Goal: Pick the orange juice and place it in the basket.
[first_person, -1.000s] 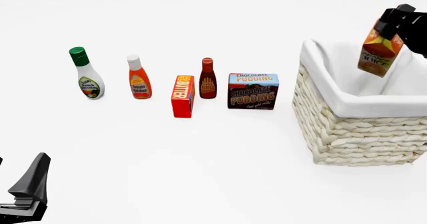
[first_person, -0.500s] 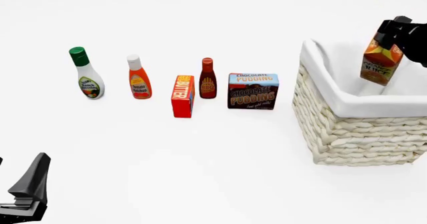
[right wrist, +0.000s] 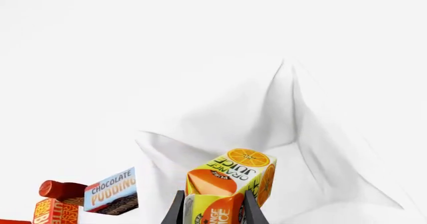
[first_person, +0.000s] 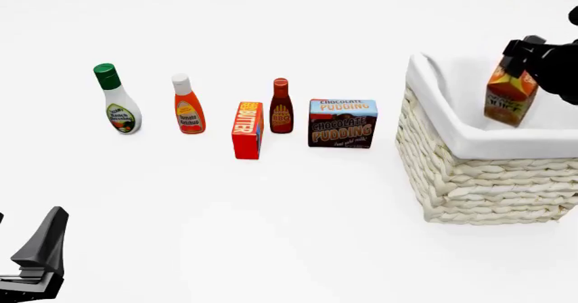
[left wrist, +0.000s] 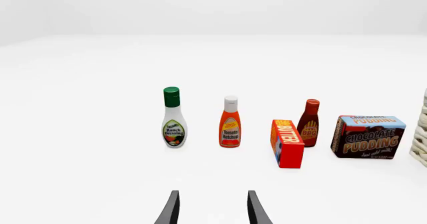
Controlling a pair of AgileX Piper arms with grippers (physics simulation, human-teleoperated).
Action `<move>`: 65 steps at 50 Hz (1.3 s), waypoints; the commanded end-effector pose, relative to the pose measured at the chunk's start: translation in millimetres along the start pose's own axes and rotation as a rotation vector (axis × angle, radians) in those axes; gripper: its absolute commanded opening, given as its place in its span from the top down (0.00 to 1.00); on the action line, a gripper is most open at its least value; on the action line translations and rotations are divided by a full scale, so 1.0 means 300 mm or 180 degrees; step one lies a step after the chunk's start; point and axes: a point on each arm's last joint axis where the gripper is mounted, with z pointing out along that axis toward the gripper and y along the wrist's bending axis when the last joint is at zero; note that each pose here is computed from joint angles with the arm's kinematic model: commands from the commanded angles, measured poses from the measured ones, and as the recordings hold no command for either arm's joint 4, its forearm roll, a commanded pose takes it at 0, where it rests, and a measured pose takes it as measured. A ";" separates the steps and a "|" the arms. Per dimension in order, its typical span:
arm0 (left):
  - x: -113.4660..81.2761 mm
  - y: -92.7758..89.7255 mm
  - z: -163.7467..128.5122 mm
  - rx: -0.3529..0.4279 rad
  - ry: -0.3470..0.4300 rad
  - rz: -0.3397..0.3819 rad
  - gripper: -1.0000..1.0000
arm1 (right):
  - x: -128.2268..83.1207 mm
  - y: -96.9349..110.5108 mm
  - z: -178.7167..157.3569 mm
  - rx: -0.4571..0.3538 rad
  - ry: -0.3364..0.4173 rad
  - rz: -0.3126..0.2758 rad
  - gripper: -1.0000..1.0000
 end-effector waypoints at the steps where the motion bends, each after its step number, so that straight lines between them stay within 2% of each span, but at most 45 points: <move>1: 0.000 0.000 0.000 0.0000 0.0000 0.0000 0.00 | -0.002 -0.002 0.021 0.0019 0.0022 0.0029 1.00; 65: 0.000 0.000 0.000 0.0000 0.0000 0.0000 0.00 | 0.042 -0.010 0.096 0.0156 0.0425 0.0124 1.00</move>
